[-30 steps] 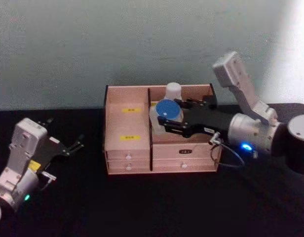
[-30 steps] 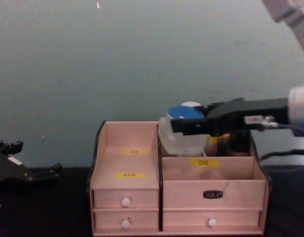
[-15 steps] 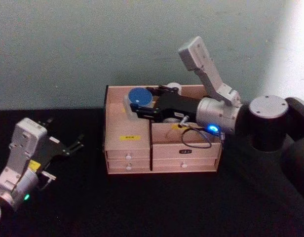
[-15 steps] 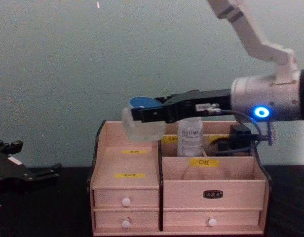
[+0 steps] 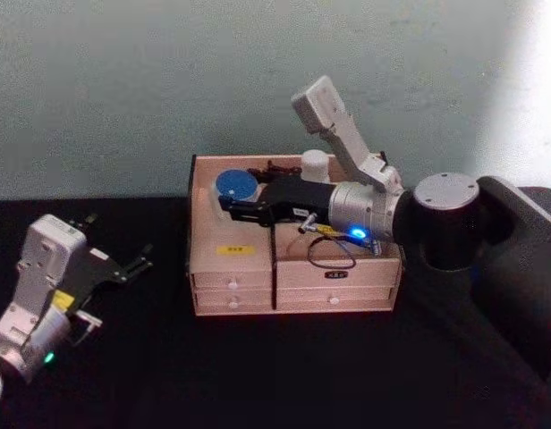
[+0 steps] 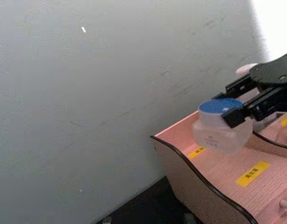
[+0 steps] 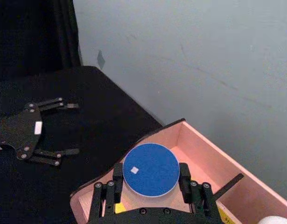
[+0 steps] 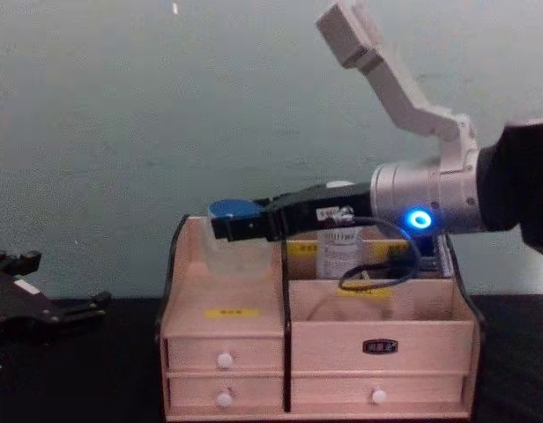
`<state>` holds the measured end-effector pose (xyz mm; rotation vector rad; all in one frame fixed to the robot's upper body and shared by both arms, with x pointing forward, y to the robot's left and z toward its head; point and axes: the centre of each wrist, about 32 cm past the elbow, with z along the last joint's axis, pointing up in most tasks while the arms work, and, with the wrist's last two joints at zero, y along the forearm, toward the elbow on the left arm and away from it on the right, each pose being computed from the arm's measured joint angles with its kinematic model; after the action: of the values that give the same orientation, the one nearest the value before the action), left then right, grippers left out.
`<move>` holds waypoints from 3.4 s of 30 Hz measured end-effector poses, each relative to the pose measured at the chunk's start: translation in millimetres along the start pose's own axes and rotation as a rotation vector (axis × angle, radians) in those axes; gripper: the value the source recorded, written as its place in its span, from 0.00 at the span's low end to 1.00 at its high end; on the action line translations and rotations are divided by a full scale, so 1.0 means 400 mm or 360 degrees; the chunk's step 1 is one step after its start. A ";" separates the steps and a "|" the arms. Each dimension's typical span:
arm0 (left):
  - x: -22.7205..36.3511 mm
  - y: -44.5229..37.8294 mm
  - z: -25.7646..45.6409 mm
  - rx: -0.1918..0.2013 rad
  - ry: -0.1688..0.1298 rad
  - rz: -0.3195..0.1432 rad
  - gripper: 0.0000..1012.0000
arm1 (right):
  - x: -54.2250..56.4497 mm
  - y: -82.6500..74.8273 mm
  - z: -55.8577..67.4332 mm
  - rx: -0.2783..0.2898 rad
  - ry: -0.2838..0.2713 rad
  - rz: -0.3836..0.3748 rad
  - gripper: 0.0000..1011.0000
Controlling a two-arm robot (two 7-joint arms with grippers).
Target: Pick up the facial cleanser and watermelon frost from the table and place them into the tiered storage box.
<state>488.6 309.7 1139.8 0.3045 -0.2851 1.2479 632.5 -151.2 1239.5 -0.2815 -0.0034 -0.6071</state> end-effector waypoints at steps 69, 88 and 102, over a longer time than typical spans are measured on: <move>0.000 0.000 0.000 0.0000 0.0000 0.0000 0.99 | -0.009 -0.019 0.006 0.0113 0.0041 -0.0038 0.99; 0.000 0.000 0.000 0.0000 0.0000 0.0000 0.99 | -0.007 -0.237 -0.001 0.0425 0.0029 -0.0584 0.99; 0.000 0.000 0.000 0.0000 0.0000 0.0000 0.99 | -0.025 -0.341 -0.164 0.0355 0.0124 -0.1115 0.99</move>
<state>488.6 309.7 1139.8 0.3044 -0.2851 1.2479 542.2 -269.8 1211.2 -0.0299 -0.0974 -1.3033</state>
